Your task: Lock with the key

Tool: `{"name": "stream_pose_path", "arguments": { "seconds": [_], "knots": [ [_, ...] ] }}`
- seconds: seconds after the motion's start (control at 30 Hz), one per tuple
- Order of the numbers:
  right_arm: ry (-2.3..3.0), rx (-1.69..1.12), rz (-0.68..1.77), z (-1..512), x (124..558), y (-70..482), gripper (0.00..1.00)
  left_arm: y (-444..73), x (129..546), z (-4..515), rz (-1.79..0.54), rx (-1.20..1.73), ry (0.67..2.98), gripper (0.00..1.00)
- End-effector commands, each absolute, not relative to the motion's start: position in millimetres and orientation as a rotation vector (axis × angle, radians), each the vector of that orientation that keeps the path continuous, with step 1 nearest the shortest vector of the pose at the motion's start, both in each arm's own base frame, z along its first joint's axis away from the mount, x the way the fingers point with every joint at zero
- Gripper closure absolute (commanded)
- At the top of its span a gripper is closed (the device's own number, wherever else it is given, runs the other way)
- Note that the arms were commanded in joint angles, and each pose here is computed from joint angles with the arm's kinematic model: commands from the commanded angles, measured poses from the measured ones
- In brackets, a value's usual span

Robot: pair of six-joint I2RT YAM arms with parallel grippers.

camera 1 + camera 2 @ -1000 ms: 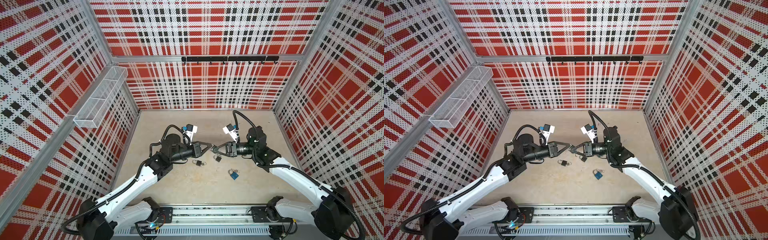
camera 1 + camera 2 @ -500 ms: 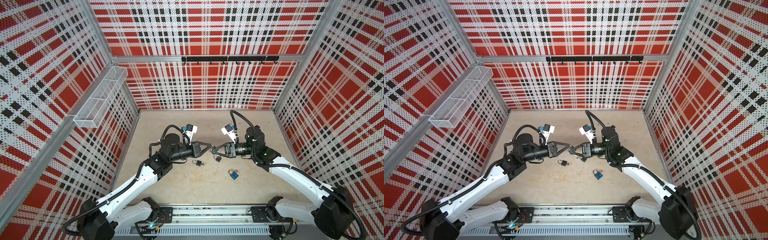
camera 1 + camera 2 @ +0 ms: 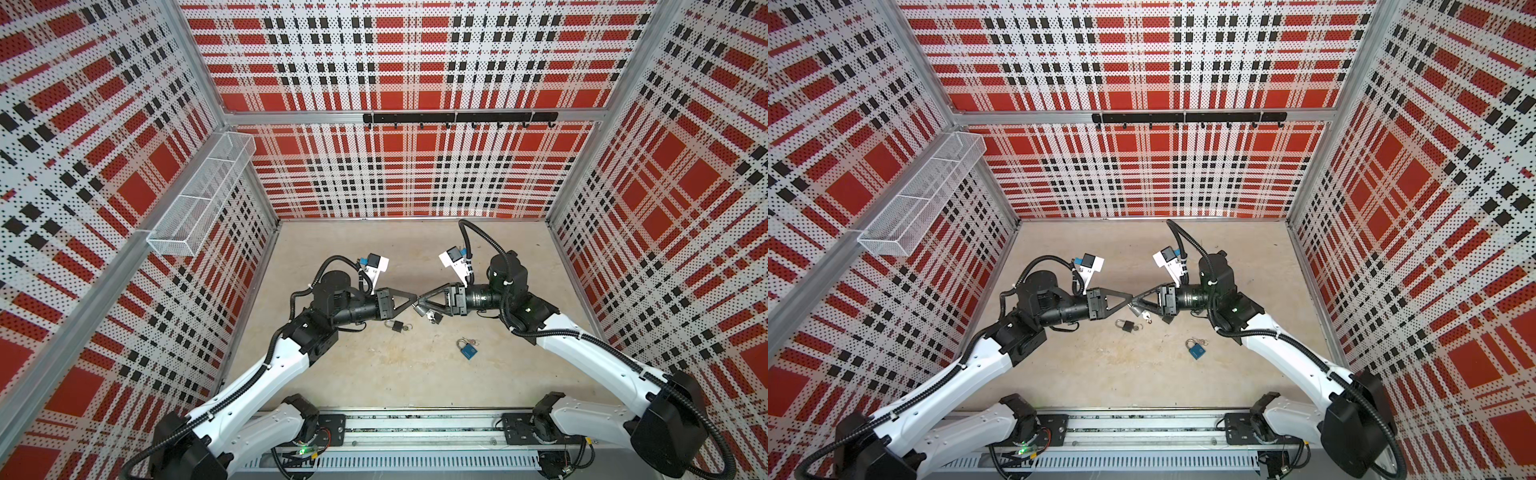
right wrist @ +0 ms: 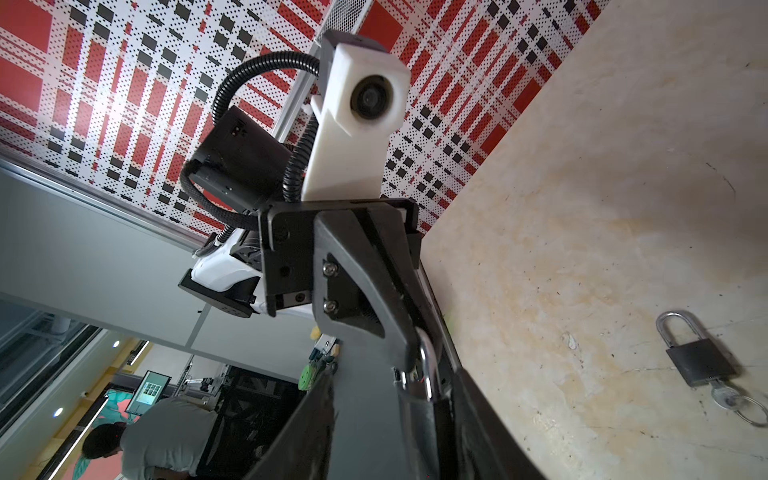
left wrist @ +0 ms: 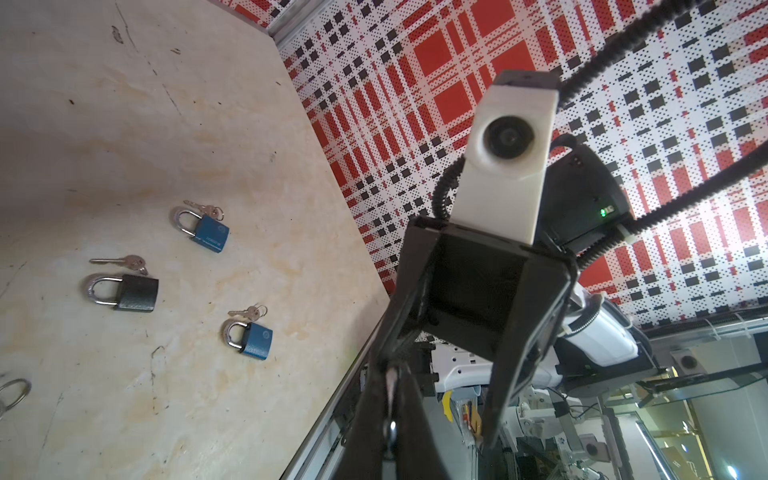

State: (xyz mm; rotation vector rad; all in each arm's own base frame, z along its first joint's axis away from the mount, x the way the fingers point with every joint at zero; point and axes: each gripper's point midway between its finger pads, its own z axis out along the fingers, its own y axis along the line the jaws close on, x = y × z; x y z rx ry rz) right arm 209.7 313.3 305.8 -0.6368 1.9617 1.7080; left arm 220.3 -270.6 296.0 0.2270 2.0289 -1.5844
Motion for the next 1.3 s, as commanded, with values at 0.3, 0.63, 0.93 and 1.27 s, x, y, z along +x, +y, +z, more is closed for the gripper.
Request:
{"name": "stream_pose_path", "arguments": {
  "seconds": [0.3,0.63,0.93,1.27],
  "knots": [
    [1.852,-0.625,1.689,314,201,303,0.52,-240,241,326,-1.561,-0.007,1.827,1.0],
    [1.841,-0.621,1.728,309,207,310,0.64,-251,236,337,-1.609,0.031,1.821,1.0],
    [1.85,-0.633,1.737,306,210,313,0.78,-251,238,337,-1.599,0.026,1.818,1.0],
    [1.861,-0.631,1.742,303,210,315,1.0,-252,241,336,-1.591,0.03,1.822,1.0]
  ]
}}
